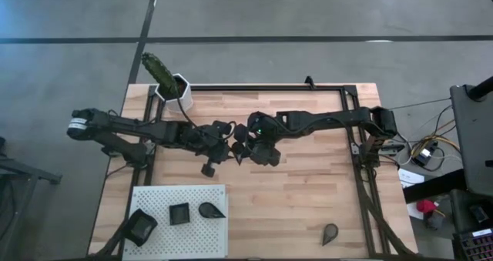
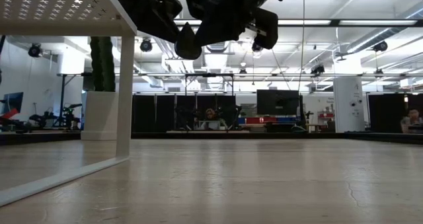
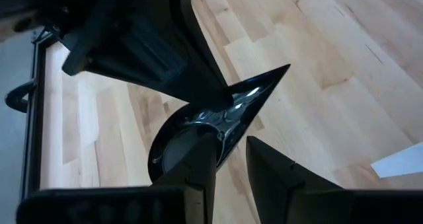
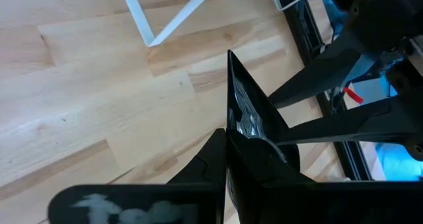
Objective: Pick & Place Mini shaped plates
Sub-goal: Stack the drop shaped plate on top of the other drop shaped plate on the shelf
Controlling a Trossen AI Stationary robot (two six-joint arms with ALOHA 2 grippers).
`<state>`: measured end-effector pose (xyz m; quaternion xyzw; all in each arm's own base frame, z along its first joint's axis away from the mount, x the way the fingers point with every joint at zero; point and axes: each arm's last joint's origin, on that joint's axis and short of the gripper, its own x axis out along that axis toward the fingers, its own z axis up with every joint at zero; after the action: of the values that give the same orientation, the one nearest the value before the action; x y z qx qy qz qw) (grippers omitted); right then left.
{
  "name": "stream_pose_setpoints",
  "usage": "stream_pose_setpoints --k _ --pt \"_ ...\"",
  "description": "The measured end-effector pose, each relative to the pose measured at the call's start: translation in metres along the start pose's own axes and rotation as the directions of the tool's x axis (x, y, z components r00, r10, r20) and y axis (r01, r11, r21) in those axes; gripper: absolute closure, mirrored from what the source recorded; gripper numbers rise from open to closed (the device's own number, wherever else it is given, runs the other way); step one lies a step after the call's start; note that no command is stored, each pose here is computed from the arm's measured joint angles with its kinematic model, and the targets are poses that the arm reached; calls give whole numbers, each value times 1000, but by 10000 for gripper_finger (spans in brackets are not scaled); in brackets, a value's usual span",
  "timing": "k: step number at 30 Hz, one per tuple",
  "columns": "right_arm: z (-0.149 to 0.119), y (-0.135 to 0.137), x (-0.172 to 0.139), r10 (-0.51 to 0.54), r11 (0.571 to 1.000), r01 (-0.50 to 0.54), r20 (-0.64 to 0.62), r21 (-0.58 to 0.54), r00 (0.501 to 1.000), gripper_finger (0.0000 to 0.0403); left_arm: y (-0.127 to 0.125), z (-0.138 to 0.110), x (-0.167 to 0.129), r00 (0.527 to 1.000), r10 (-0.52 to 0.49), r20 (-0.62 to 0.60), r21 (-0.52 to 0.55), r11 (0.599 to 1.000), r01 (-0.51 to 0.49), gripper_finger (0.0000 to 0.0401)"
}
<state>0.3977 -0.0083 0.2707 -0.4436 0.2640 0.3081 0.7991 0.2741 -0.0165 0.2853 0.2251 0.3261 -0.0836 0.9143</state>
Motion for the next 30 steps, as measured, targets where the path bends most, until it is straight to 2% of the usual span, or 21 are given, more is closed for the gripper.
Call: stream_pose_setpoints --k 12,20,30 --pt "3 -4 -2 -15 1000 15 7 -4 1000 395 -2 -3 11 999 -14 -33 2 1000 14 326" --pt "3 -4 -3 -9 1000 9 4 -2 1000 394 -2 -4 14 999 -15 -44 15 1000 15 393" --pt "2 -4 -3 -11 999 11 3 32 1000 394 -1 -2 12 999 -14 -42 17 1000 15 399"
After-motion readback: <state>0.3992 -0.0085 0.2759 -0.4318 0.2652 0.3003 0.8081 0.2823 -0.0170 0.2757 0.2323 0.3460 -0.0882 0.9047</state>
